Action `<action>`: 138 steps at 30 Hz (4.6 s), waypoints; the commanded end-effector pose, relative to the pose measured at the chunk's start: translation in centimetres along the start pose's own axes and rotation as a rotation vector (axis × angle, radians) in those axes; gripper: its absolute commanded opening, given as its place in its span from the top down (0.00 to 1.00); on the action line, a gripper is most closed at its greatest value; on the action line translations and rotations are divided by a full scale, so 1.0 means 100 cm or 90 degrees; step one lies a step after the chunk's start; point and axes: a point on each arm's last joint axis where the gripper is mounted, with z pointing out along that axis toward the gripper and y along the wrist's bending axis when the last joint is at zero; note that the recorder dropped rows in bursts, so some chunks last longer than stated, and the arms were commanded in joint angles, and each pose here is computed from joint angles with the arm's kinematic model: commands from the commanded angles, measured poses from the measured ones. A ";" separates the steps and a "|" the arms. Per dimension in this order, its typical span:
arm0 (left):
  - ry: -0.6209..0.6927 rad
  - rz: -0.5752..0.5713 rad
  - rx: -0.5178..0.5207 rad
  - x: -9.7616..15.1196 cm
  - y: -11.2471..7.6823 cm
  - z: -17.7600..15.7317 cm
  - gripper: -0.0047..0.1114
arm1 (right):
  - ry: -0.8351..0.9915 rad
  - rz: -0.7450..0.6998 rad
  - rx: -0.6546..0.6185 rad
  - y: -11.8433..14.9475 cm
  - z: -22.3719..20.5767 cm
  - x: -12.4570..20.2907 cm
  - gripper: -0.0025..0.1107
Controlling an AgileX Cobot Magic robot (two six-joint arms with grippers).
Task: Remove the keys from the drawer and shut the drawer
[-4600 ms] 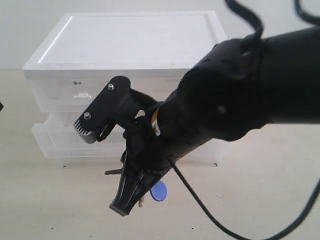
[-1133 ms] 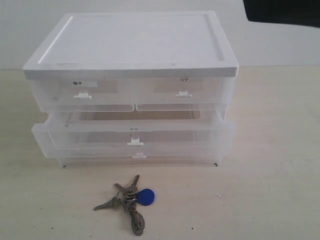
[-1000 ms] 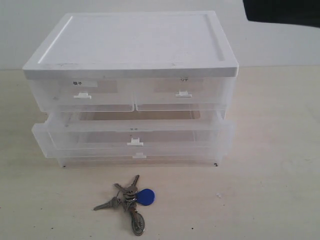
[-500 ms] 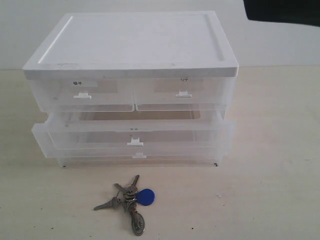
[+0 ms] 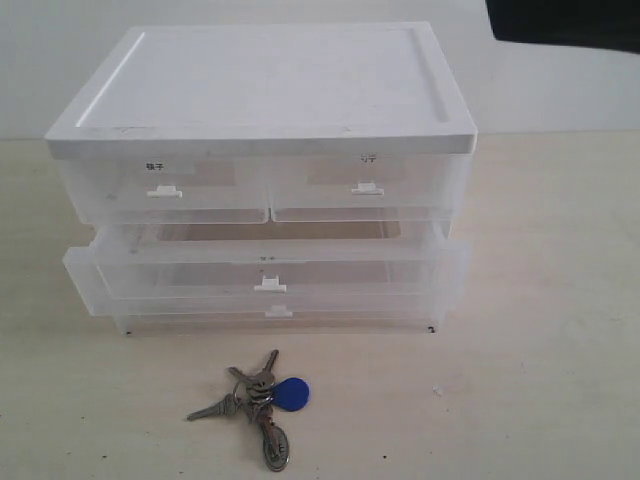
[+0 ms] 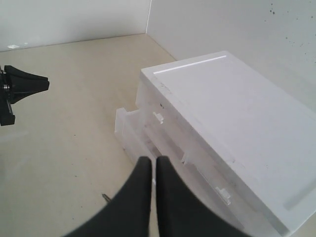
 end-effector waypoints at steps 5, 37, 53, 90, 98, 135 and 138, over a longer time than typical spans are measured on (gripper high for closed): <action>0.002 -0.008 -0.003 0.001 0.000 0.000 0.92 | -0.012 -0.001 0.003 -0.001 -0.001 -0.001 0.98; 0.002 -0.008 -0.003 0.001 0.000 0.000 0.92 | 0.229 0.138 -0.087 0.032 0.112 0.106 0.98; 0.002 -0.008 -0.003 0.001 0.000 0.000 0.92 | 0.200 0.091 -0.028 0.034 0.221 0.158 0.98; 0.002 -0.008 -0.003 0.001 0.000 0.000 0.92 | 0.096 0.103 0.200 -0.030 0.249 0.183 0.98; 0.002 -0.007 -0.004 0.001 0.000 0.000 0.92 | 0.099 0.104 0.200 -0.030 0.249 0.183 0.98; 0.002 -0.007 -0.004 0.001 0.000 0.000 0.92 | 0.181 0.054 0.165 -0.012 0.262 0.207 0.98; 0.002 -0.007 -0.004 0.001 0.000 0.000 0.92 | 0.225 0.024 0.088 0.007 0.263 0.210 0.98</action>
